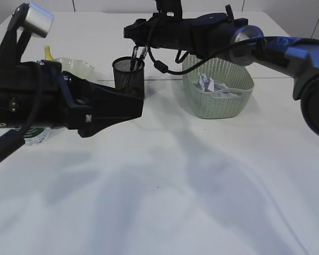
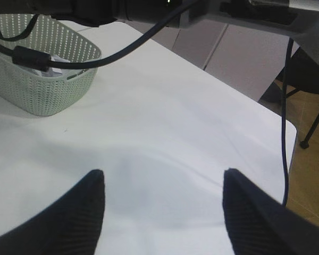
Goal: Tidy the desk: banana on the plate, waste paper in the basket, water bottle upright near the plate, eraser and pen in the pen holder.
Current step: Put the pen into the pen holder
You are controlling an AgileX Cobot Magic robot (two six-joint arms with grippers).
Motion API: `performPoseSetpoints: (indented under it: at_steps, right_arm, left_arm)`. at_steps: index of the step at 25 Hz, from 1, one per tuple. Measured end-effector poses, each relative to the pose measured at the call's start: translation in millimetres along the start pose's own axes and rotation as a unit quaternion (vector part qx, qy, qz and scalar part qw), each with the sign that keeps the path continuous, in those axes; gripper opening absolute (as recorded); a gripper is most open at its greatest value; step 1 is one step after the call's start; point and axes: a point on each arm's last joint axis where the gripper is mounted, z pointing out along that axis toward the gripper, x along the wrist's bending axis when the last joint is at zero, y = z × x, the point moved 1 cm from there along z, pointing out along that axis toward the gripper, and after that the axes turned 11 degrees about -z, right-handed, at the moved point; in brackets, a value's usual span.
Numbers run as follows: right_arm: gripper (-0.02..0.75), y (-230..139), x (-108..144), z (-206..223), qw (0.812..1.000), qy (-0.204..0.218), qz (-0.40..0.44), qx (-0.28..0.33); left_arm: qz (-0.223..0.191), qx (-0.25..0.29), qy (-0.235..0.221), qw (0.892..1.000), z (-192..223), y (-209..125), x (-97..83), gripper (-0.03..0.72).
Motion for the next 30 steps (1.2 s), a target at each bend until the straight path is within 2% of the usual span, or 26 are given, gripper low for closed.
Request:
performPoseSetpoints:
  at_steps: [5, 10, 17, 21, 26, 30]
  right_arm:
    - [0.274, 5.3, -11.3, -5.9, 1.000, -0.006, 0.003, -0.003]
    - [0.274, 13.9, -11.5, -13.1, 1.000, 0.004, 0.000, 0.012]
    - [0.274, -4.6, -9.0, -18.2, 0.992, 0.011, 0.006, 0.124]
    - [0.274, -0.7, -7.5, -28.5, 0.985, 0.006, 0.005, 0.173]
    - [0.274, 11.4, -7.5, -49.6, 0.970, -0.019, 0.012, 0.243]
    - [0.274, 21.0, -8.3, -69.2, 0.953, -0.045, 0.012, 0.298]
  left_arm:
    - [0.000, 0.000, 0.000, 1.000, 0.0, 0.0, 0.0, 0.496]
    - [0.000, 0.000, 0.001, 1.000, 0.0, 0.0, 0.2, 0.496]
    - [0.000, 0.000, 0.001, 1.000, 0.0, 0.0, 0.2, 0.496]
    - [0.000, 0.000, 0.003, 1.000, 0.0, 0.1, 0.6, 0.496]
    - [-0.002, -0.002, 0.031, 1.000, -0.2, 0.5, 6.2, 0.493]
    - [-0.023, -0.007, 0.060, 0.998, -0.7, 1.0, 12.1, 0.479]
